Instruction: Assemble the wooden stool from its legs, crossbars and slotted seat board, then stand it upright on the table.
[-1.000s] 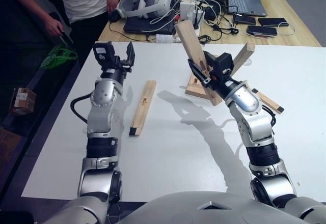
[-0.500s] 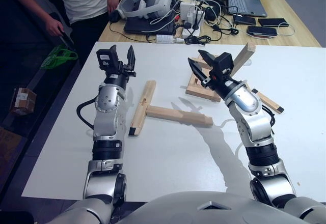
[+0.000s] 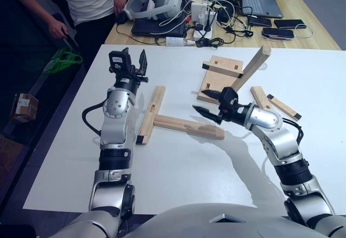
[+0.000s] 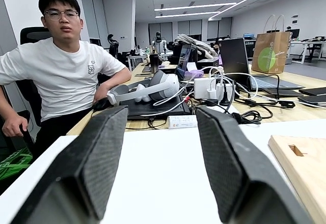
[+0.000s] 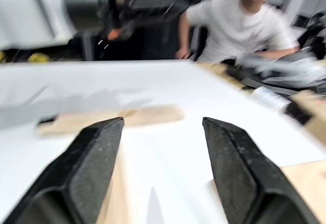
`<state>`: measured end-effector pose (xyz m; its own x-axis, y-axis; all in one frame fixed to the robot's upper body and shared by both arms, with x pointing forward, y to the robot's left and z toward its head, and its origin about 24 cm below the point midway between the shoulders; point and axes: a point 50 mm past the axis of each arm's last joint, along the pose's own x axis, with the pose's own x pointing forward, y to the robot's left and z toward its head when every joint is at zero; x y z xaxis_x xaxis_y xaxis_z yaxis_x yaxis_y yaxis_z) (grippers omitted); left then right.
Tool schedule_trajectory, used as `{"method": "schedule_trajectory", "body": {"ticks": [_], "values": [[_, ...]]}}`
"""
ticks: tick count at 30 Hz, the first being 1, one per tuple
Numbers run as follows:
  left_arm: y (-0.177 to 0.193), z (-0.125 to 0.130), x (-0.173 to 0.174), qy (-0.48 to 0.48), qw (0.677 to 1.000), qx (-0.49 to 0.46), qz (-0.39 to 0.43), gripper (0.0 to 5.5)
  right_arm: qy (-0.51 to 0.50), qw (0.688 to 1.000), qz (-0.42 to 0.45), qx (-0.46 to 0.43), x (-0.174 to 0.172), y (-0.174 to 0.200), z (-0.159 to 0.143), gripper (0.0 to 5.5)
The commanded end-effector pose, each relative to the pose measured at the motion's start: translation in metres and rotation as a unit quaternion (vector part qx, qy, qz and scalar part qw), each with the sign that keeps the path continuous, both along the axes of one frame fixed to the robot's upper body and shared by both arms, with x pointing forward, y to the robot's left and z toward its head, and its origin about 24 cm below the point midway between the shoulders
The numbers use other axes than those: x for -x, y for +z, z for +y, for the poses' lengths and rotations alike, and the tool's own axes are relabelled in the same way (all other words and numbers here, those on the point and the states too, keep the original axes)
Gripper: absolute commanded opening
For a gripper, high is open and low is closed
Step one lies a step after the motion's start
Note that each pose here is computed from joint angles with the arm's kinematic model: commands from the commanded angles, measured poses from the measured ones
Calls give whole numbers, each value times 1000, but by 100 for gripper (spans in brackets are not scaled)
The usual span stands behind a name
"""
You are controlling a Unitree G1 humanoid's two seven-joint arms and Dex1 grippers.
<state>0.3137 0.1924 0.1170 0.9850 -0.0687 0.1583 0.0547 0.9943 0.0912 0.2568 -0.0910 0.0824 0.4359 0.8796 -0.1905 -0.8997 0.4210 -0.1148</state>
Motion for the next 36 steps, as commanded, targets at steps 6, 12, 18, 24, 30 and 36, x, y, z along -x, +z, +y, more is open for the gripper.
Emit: {"method": "schedule_trajectory", "body": {"ticks": [6,12,18,24,30,36], "values": [[2,-5,-2,-18,1000,-12,16,287,58,993,41,91,1,-30,0,318],[-30,-18,19,-129,983,0,134,287,59,990,57,115,-1,-40,-6,318],[-48,-20,31,-131,975,17,180,287,48,988,85,116,-1,-45,-12,318],[-62,-28,41,-171,957,42,230,287,69,976,141,149,3,-59,-23,318],[-46,-27,33,-152,969,37,192,290,66,972,155,166,4,-66,-28,255],[-11,-10,14,-83,989,60,110,290,43,981,132,139,2,-60,-28,203]]}}
